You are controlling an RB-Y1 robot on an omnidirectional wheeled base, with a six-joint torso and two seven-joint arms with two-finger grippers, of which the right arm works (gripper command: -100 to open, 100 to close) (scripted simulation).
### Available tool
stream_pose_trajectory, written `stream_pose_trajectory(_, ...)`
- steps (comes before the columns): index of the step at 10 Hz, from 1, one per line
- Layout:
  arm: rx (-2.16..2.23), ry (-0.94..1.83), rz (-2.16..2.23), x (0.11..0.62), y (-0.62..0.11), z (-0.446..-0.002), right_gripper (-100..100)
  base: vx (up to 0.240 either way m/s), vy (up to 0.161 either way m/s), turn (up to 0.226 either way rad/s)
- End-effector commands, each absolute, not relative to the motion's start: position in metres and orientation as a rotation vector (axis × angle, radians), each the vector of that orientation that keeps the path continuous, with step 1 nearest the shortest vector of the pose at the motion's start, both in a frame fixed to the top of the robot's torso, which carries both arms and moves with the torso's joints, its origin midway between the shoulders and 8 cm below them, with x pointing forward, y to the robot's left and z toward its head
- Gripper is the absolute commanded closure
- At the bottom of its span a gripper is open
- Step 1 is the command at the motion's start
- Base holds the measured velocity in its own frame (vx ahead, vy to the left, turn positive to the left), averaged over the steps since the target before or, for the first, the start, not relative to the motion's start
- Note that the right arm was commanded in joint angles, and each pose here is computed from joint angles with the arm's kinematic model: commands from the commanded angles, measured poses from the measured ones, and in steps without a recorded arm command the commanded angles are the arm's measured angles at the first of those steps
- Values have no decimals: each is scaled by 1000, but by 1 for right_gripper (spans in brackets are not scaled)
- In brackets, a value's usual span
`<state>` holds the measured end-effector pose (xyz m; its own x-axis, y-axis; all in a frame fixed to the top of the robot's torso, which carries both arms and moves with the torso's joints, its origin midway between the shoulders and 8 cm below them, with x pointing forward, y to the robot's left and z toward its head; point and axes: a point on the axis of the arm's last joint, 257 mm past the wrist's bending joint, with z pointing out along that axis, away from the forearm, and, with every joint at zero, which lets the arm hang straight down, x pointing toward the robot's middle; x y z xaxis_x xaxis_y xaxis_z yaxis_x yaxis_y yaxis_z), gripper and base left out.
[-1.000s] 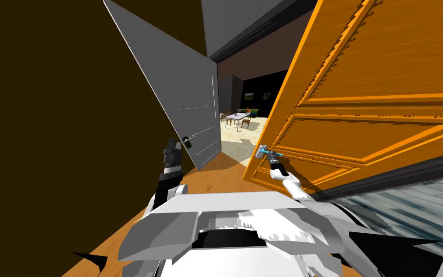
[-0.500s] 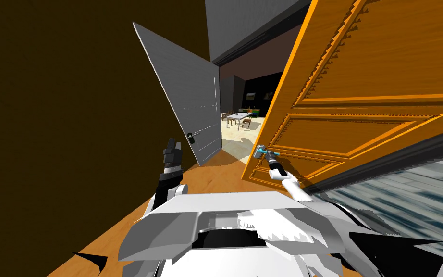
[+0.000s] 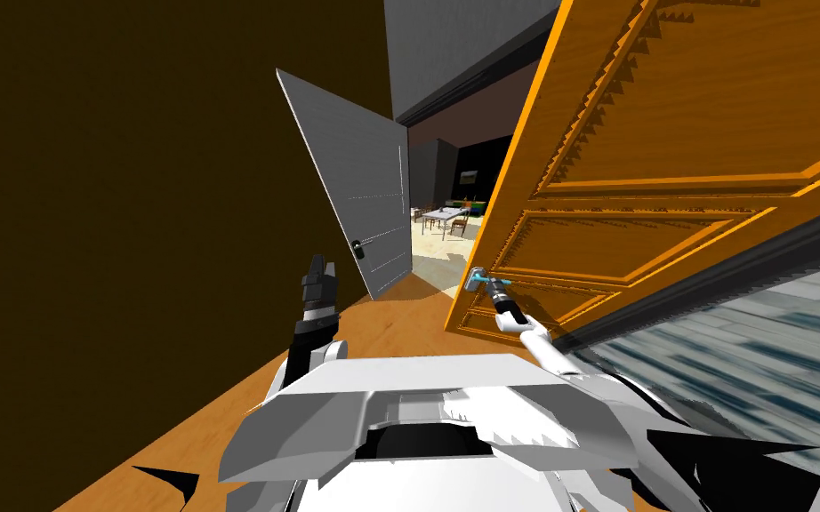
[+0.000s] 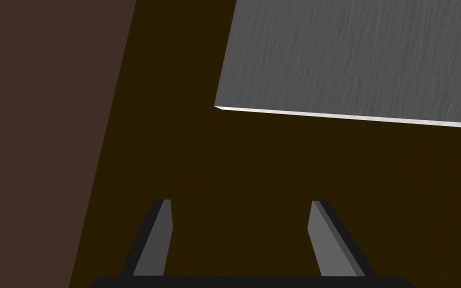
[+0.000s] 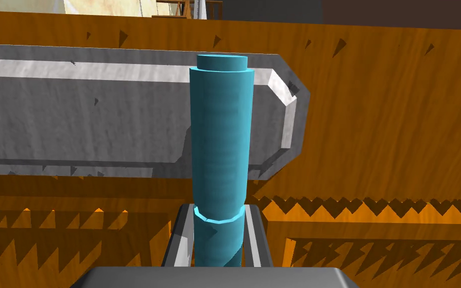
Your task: Pull the door open
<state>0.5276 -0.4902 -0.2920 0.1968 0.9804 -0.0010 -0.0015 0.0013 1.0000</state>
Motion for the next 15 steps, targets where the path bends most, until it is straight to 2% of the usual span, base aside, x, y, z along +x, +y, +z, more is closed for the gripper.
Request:
stream_pose_trajectory(1, 1285, 1082, 1081, 529, -481, -293, 100, -181, -75, 60)
stream_pose_trajectory(15, 1214, 1208, 1201, 528, -425, -294, 100, -171, -62, 45)
